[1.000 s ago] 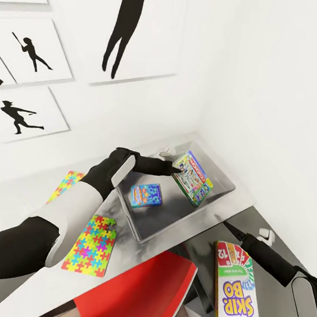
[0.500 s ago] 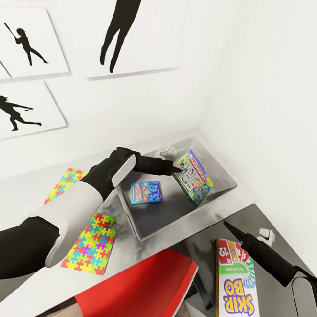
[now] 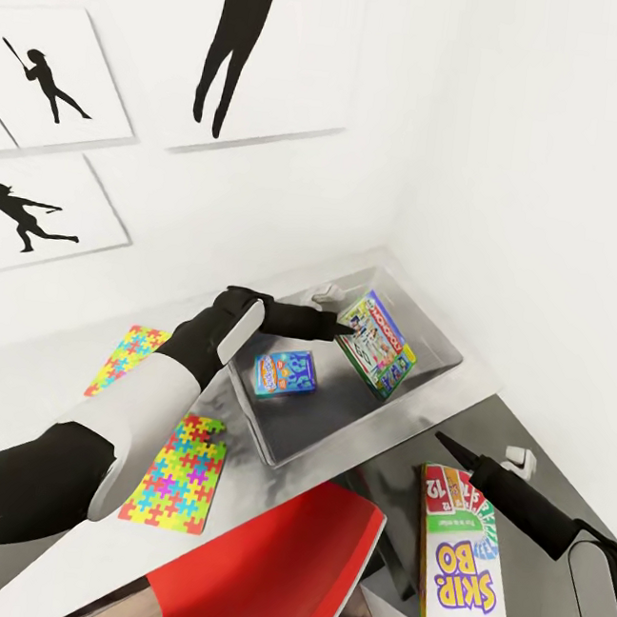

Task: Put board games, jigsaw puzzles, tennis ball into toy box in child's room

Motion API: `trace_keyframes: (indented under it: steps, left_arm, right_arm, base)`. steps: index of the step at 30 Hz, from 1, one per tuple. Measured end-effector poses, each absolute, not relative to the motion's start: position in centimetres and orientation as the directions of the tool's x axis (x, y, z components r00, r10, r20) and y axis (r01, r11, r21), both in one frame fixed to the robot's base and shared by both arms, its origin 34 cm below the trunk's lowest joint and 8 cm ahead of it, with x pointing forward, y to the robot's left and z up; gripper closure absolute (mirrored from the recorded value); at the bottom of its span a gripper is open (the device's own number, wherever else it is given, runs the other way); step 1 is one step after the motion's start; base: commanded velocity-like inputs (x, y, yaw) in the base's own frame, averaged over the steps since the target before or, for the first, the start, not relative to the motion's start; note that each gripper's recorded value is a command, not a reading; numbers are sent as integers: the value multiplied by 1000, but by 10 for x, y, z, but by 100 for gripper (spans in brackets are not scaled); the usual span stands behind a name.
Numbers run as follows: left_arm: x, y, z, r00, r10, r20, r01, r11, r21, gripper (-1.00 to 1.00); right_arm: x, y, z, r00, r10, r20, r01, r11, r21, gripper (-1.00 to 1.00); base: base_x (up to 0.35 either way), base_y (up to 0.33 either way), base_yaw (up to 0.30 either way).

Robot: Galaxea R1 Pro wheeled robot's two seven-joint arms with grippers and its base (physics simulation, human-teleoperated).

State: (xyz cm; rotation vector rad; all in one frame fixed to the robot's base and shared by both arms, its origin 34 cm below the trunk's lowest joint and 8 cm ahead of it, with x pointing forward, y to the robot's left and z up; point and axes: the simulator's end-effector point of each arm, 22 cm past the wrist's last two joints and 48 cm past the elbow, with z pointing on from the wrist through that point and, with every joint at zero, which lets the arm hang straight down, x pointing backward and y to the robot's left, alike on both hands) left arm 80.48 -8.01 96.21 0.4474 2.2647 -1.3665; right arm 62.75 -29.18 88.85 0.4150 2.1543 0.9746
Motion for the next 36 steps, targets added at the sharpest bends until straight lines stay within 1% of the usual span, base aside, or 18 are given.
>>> trace_keyframes:
  steps: [16,17,36]
  left_arm:
    - [806,-81,967,-837,41,-545,503,451,-738,100]
    - [806,-81,967,-837,41,-545,503,451,-738,-100]
    - [807,-82,970,-834,40,-551,507,449,-736,-100]
  right_arm:
    - [628,-292,890,-683,550,-481,-5,655,755,-100]
    - [628,-292,890,-683,550,-481,-5,655,756,-100]
    - [627,-295,890,-679,553,-483,0,658,753,-100]
  base:
    - [0,0,0]
    - [0,0,0]
    - [0,0,0]
